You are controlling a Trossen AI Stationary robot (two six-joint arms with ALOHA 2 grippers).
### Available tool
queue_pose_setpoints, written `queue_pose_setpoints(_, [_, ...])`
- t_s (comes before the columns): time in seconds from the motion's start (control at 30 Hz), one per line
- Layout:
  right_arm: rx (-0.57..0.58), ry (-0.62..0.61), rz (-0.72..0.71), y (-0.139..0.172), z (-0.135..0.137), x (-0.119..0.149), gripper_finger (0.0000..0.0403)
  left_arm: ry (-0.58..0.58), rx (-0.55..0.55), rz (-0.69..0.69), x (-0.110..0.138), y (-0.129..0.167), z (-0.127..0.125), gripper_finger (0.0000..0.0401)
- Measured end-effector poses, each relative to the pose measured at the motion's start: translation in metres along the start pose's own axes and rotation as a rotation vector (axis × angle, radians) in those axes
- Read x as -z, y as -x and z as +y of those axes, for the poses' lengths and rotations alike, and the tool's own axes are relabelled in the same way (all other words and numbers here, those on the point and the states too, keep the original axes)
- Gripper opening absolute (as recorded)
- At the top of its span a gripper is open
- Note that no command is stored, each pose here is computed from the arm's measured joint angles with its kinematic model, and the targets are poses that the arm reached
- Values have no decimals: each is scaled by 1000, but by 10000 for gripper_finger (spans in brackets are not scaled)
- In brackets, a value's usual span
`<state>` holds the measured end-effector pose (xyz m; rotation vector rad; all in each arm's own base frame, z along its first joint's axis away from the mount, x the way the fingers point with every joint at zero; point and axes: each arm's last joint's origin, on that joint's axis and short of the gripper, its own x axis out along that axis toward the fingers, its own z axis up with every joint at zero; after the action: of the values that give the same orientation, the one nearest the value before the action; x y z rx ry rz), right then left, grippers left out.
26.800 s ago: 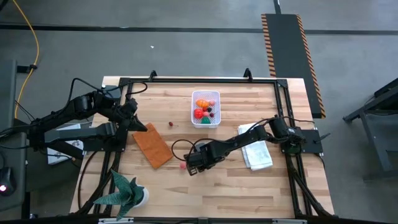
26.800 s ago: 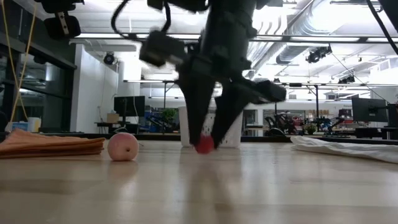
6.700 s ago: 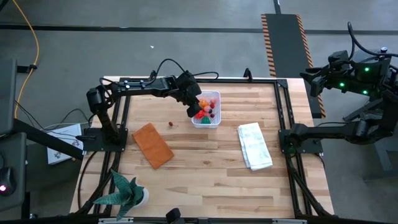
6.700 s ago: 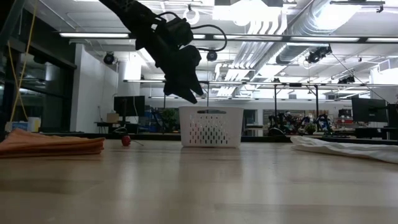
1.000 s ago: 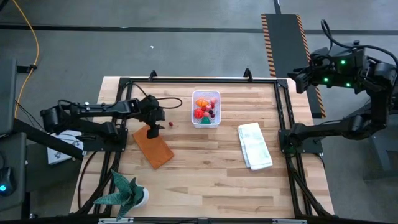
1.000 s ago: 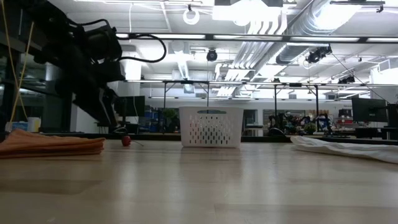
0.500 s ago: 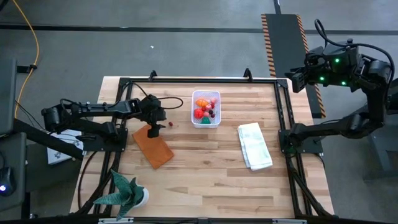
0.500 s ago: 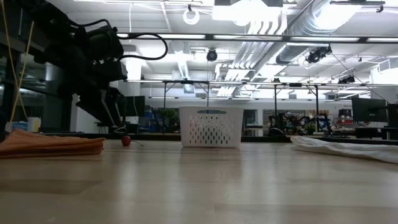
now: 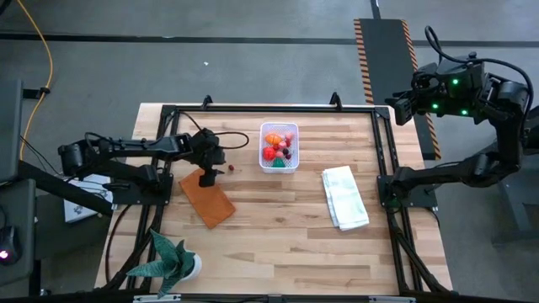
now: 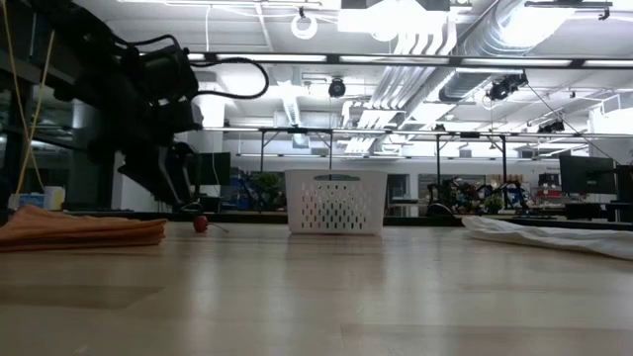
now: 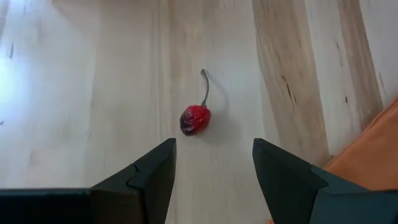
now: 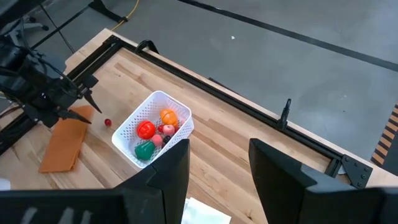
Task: Pick and placing Produce into tupperware
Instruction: Put the red cherry into the white bin
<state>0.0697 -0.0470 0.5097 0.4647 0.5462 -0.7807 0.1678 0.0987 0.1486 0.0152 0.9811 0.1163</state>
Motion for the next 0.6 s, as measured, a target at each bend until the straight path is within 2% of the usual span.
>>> queue_pose_setpoints(0.13, [0,-3,1,0,0,0,158,-4,21,31,-2,-7,2,203])
queue_pose_setpoints(0.23, [0,-7,1,0,0,0,158,-11,-14,41,-10,-9,8,202])
queue_pose_setpoints(0.6, [-1,-11,1,0,0,0,158,-158,21,77,-19,-20,14,202])
